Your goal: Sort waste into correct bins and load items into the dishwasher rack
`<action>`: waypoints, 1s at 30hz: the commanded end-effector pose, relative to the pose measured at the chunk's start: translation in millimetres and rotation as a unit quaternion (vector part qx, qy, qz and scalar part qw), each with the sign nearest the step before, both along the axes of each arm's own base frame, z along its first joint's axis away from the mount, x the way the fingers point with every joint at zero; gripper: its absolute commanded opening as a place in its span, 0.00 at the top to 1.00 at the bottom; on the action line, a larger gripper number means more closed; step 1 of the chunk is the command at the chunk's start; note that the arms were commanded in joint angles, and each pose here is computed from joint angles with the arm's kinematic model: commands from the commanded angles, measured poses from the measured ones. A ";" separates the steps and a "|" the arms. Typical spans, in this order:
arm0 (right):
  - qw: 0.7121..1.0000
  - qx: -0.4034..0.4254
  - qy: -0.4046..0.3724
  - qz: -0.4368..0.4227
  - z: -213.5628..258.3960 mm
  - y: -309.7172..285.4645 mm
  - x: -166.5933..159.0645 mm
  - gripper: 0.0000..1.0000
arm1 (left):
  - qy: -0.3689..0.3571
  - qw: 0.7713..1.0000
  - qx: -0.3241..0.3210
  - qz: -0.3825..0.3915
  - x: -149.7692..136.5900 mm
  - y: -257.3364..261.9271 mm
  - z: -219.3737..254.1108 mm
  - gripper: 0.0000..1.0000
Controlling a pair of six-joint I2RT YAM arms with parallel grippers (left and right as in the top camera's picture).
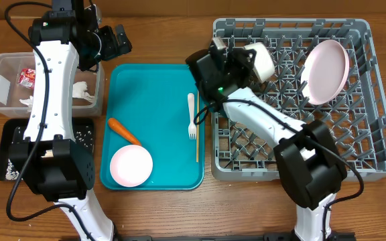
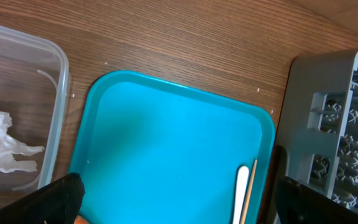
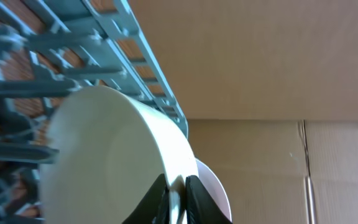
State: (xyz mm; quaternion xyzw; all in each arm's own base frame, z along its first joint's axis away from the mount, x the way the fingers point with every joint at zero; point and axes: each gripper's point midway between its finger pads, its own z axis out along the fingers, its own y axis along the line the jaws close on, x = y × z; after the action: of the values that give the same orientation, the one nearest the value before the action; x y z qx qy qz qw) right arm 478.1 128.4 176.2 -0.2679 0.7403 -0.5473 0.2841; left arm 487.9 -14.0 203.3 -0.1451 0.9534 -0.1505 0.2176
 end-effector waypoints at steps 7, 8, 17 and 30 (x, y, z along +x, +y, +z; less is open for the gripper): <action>1.000 -0.003 -0.003 0.007 -3.5 12.1 -2.5 0.36 | -0.026 1.000 0.010 -0.007 -0.3 1.0 20.4 0.00; 1.000 -0.005 -0.005 0.005 -2.7 11.5 -2.8 0.34 | -0.026 1.000 0.011 -0.007 -0.3 1.1 20.4 0.00; 0.998 -0.005 -0.055 -0.016 15.0 14.8 -5.4 0.20 | -0.026 1.000 0.010 -0.007 -0.3 1.0 20.4 0.00; 0.969 0.177 -0.167 0.037 86.2 54.1 -37.2 0.07 | -0.026 1.000 0.011 -0.007 -0.3 1.1 20.4 0.00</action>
State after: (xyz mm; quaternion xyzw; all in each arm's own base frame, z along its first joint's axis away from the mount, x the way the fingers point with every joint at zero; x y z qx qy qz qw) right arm 455.3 183.1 208.8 -0.2238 0.7337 -0.5154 0.3820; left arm 488.0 -13.4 203.0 -0.1456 0.9536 -0.1487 0.2177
